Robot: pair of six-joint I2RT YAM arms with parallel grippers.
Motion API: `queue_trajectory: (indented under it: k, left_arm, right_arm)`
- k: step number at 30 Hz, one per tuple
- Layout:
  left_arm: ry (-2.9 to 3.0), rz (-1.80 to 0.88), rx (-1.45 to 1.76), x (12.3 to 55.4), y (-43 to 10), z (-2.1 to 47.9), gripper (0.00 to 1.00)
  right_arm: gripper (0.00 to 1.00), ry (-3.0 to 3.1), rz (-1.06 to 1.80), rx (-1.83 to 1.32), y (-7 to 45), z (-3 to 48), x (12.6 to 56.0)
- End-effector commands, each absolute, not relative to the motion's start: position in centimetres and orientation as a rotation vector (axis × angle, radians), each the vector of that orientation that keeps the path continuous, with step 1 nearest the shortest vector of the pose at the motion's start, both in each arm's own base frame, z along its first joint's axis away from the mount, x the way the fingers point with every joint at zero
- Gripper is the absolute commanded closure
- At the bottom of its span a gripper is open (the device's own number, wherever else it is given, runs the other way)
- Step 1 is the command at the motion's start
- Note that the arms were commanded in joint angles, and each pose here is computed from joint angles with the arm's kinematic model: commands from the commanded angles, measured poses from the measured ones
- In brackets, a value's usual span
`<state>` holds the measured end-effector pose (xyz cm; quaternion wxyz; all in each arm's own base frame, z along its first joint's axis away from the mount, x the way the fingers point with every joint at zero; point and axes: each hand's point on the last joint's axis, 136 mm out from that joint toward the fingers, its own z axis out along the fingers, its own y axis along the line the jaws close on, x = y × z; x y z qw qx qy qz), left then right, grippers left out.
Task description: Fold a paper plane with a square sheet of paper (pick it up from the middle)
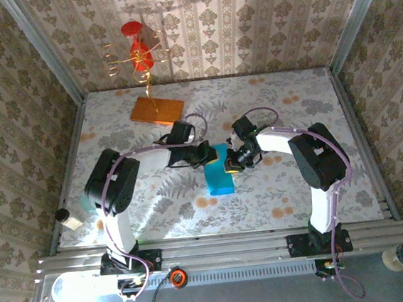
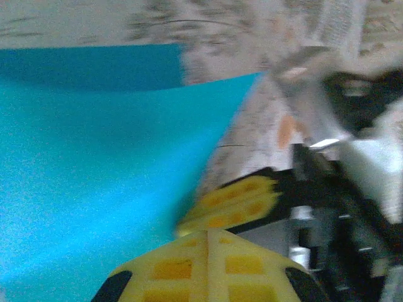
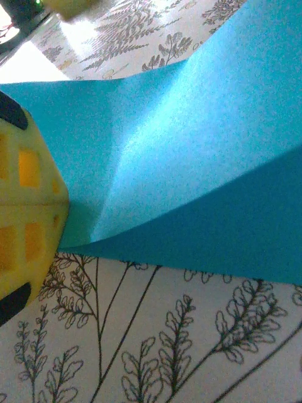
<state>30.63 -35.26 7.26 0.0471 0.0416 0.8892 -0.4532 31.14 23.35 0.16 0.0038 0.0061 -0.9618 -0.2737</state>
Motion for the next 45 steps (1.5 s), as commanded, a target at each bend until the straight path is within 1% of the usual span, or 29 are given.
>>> queue_trajectory:
  k: [1, 4, 8, 15, 16, 20, 24, 27, 30, 33, 37, 41, 45]
  left_arm:
    - [2.808, -1.311, 0.114, 30.4, -35.4, 4.4, 1.0]
    - [2.833, -1.289, 0.105, 30.6, -35.2, 3.4, 1.0]
    - [2.864, -1.261, 0.046, 31.0, -33.4, 1.8, 1.0]
    - [2.895, -1.184, -0.105, 32.2, -27.8, 0.0, 1.0]
    - [2.891, -1.166, -0.151, 33.0, -26.2, -0.3, 1.0]
    - [2.886, -1.135, -0.169, 33.7, -24.1, -0.4, 1.0]
    - [2.815, -1.158, -0.096, 34.3, -24.9, 2.8, 1.0]
    - [2.738, -1.216, 0.002, 34.3, -27.2, 6.0, 1.0]
    - [2.71, -1.271, 0.096, 33.4, -30.7, 7.3, 1.0]
    - [2.736, -1.286, 0.154, 32.8, -33.3, 6.6, 1.0]
    - [2.792, -1.258, 0.173, 32.8, -34.5, 4.7, 1.0]
    - [2.815, -1.252, 0.148, 33.5, -34.1, 3.3, 1.0]
    - [2.833, -1.247, 0.069, 34.5, -32.0, 1.7, 1.0]
  right_arm:
    - [1.0, -2.907, -0.15, -0.111, 14.8, -8.2, 24.6]
    - [1.0, -2.907, -0.148, -0.111, 14.8, -8.2, 24.7]
    - [1.0, -2.909, -0.141, -0.108, 14.7, -8.2, 24.7]
    - [1.0, -2.91, -0.116, -0.113, 14.3, -8.5, 24.5]
    - [1.0, -2.911, -0.118, -0.113, 14.3, -8.5, 24.6]
    - [1.0, -2.909, -0.117, -0.107, 14.3, -8.5, 24.4]
    - [1.0, -2.91, -0.116, -0.112, 14.3, -8.6, 24.4]
    - [1.0, -2.907, -0.116, -0.114, 14.3, -8.7, 24.3]
    - [1.0, -2.907, -0.118, -0.118, 14.3, -8.8, 24.3]
    - [1.0, -2.904, -0.121, -0.123, 14.3, -8.8, 24.3]
    - [1.0, -2.906, -0.12, -0.121, 14.3, -8.8, 24.3]
    - [1.0, -2.909, -0.118, -0.123, 14.3, -8.8, 24.3]
    - [1.0, -2.906, -0.115, -0.127, 14.2, -9.0, 24.3]
